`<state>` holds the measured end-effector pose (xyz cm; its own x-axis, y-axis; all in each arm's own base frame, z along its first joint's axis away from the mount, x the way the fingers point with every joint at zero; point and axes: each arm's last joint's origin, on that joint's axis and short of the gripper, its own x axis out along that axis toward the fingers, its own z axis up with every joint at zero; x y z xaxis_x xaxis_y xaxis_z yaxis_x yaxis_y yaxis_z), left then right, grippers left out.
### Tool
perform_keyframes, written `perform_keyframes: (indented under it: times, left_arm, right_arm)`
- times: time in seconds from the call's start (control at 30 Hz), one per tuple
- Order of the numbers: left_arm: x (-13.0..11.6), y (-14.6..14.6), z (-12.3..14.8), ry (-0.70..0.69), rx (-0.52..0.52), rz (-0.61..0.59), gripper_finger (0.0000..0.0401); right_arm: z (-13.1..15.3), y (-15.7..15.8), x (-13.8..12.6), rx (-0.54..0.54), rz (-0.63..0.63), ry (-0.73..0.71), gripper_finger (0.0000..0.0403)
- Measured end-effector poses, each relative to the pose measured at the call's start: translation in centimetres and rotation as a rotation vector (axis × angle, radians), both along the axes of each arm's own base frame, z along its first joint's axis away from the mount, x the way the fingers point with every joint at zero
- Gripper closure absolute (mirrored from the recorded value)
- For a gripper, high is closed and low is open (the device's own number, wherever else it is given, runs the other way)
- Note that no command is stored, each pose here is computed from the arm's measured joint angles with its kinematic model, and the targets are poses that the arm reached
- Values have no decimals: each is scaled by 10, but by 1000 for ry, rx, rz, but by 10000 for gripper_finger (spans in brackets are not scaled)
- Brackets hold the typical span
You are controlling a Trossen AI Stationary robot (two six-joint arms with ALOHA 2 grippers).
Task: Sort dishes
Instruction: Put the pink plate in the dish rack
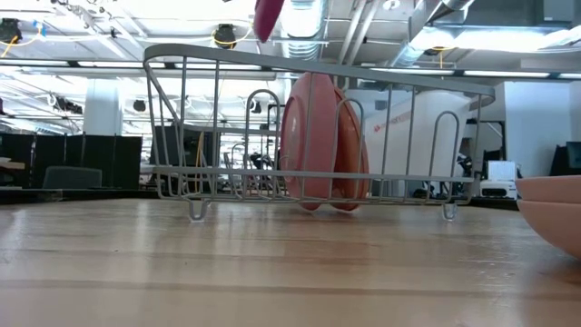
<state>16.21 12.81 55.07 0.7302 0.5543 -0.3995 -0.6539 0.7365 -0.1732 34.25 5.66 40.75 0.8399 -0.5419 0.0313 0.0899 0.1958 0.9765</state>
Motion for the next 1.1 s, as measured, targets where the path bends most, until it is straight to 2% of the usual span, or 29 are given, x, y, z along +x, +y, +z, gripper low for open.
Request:
perform_keyframes:
  times: [0.17, 0.37, 0.6, 0.9, 1.1]
  left_arm:
    - [0, -1, -1, 2, -9, -27, 239]
    - [-2, -2, -6, 63, -22, -47, 239]
    - [-2, -4, -8, 90, -31, -91, 239]
    - [-2, -5, -9, 122, 0, -146, 239]
    - [-2, -5, -8, 123, 21, -154, 239]
  right_arm:
    - [2, 0, 11, 15, -27, 65, 403]
    - [-2, 2, 30, 31, -35, 64, 403]
    - [-31, 9, 49, 107, -61, 114, 403]
    - [-46, 5, 45, 124, -73, 249, 403]
    - [-49, 1, 45, 136, -50, 282, 403]
